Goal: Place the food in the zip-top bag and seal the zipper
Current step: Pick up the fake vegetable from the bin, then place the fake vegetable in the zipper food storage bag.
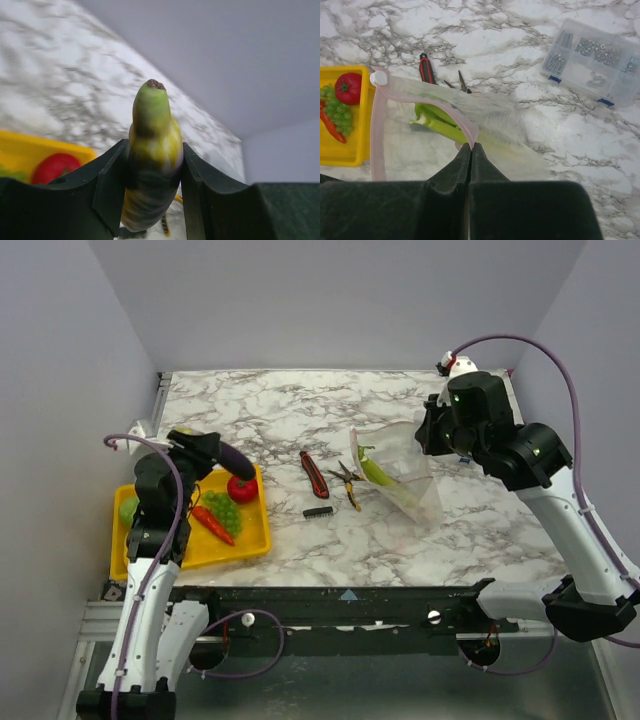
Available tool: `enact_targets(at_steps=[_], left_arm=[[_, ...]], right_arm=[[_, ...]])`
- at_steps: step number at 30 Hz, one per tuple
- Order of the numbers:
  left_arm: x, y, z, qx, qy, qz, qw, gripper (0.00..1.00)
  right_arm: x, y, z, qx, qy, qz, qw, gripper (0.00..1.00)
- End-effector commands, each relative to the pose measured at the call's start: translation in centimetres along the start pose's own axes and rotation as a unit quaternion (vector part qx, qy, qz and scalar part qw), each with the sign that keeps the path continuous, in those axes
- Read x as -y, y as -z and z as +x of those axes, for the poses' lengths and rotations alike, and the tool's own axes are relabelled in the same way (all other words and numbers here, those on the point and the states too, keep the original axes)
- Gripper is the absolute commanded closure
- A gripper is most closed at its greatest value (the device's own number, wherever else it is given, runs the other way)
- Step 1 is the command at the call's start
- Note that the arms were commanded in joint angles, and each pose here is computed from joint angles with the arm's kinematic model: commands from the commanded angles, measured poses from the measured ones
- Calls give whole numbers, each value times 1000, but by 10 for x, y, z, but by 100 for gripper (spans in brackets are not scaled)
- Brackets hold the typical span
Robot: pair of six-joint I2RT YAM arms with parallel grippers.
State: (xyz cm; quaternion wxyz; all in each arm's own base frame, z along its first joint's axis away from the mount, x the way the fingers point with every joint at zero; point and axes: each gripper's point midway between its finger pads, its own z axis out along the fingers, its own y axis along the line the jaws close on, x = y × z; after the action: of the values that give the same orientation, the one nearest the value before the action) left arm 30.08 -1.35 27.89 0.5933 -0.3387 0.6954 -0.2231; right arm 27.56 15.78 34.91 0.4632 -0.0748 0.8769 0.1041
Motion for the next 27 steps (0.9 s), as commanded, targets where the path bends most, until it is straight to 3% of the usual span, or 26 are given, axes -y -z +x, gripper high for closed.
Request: enact_targets(at_steps=[1,6,10,19,27], left_arm=[[138,53,-4,-6,-20,296,955,89],[206,111,-5,15,9,439,899,89],[242,135,-1,47,11,488,872,89],[298,148,36,70,-5,523,849,88],[308,147,77,47,-21,519,853,88]], right_arm=[[-12,10,-13,29,-30,-37,998,99],[-12,14,-16,41,-49,-40,997,100],[-20,13,-13,36,-59,-60,996,99],[-24,12,-12,35,-68,-69,995,99],[-22,16,-16,44,-71,-66,994,99]])
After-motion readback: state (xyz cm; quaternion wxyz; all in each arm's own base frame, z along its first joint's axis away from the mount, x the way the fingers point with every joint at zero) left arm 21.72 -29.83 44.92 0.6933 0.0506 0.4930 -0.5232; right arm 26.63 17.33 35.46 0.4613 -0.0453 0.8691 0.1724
